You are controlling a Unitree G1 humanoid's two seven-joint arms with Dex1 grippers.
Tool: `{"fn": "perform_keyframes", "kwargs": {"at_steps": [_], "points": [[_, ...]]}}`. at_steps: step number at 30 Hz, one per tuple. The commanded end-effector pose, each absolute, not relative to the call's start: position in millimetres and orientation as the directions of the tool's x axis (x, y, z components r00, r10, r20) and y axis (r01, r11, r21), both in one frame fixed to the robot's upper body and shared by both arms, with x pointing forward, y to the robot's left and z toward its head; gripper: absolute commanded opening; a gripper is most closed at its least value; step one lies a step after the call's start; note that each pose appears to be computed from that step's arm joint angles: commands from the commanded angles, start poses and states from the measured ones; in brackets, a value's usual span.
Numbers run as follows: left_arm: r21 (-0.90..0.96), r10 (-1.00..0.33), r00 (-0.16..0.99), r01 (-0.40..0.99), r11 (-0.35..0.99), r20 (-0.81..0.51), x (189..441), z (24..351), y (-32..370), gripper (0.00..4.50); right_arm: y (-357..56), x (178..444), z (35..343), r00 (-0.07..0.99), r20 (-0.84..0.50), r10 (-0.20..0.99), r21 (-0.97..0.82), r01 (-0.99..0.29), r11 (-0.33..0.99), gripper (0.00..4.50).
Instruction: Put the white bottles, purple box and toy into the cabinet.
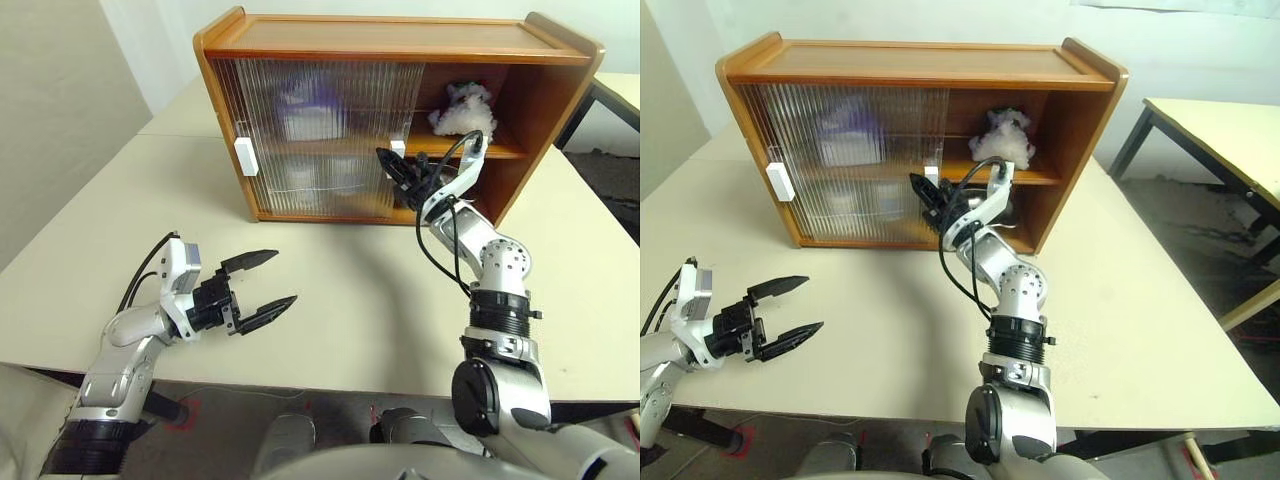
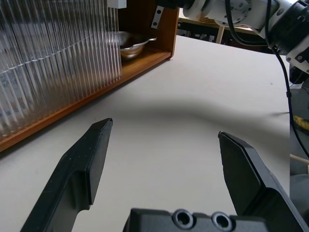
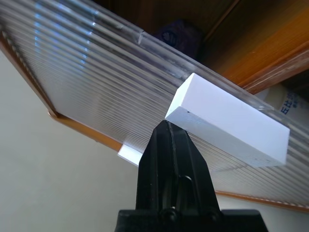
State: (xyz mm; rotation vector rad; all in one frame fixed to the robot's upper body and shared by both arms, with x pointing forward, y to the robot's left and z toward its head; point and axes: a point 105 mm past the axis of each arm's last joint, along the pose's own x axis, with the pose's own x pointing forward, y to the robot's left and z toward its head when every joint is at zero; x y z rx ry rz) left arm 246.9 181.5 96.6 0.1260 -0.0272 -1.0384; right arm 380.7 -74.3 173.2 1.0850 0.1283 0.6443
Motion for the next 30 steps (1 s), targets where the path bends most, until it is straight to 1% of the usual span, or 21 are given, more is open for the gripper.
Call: {"fn": "perform_keyframes", "kwargs": {"at_steps": [1, 4, 6, 12, 16, 20, 25, 30], "points": [[0.126, -0.864, 0.503, 0.860, 0.495, -0.039, 248, 96, 181, 4.50, -74, 379, 164, 0.806, 0.152, 0.572, 0.767, -0.461, 0.447, 0.02], [0.127, -0.863, 0.504, 0.859, 0.496, -0.037, 248, 96, 180, 4.50, -69, 377, 159, 0.781, 0.120, 0.613, 0.679, -0.515, 0.523, 0.02], [0.128, -0.863, 0.504, 0.859, 0.496, -0.036, 248, 96, 180, 4.50, -69, 378, 157, 0.778, 0.110, 0.618, 0.636, -0.533, 0.558, 0.02], [0.129, -0.864, 0.503, 0.859, 0.495, -0.034, 248, 96, 179, 4.50, -92, 391, 174, 0.840, 0.193, 0.507, 0.497, -0.530, 0.688, 0.02], [0.131, -0.864, 0.502, 0.859, 0.495, -0.035, 248, 97, 179, 4.50, -98, 394, 179, 0.851, 0.220, 0.478, 0.469, -0.522, 0.713, 0.02], [0.132, -0.865, 0.501, 0.860, 0.492, -0.037, 249, 96, 180, 4.50, -100, 392, 180, 0.842, 0.233, 0.486, 0.452, -0.537, 0.712, 0.02], [0.139, -0.868, 0.495, 0.863, 0.486, -0.037, 251, 98, 181, 4.50, -109, 385, 177, 0.854, 0.217, 0.473, 0.404, -0.520, 0.753, 0.02], [0.141, -0.871, 0.490, 0.866, 0.480, -0.037, 253, 98, 180, 4.50, -122, 385, 172, 0.875, 0.187, 0.447, 0.379, -0.484, 0.789, 0.02]]}}
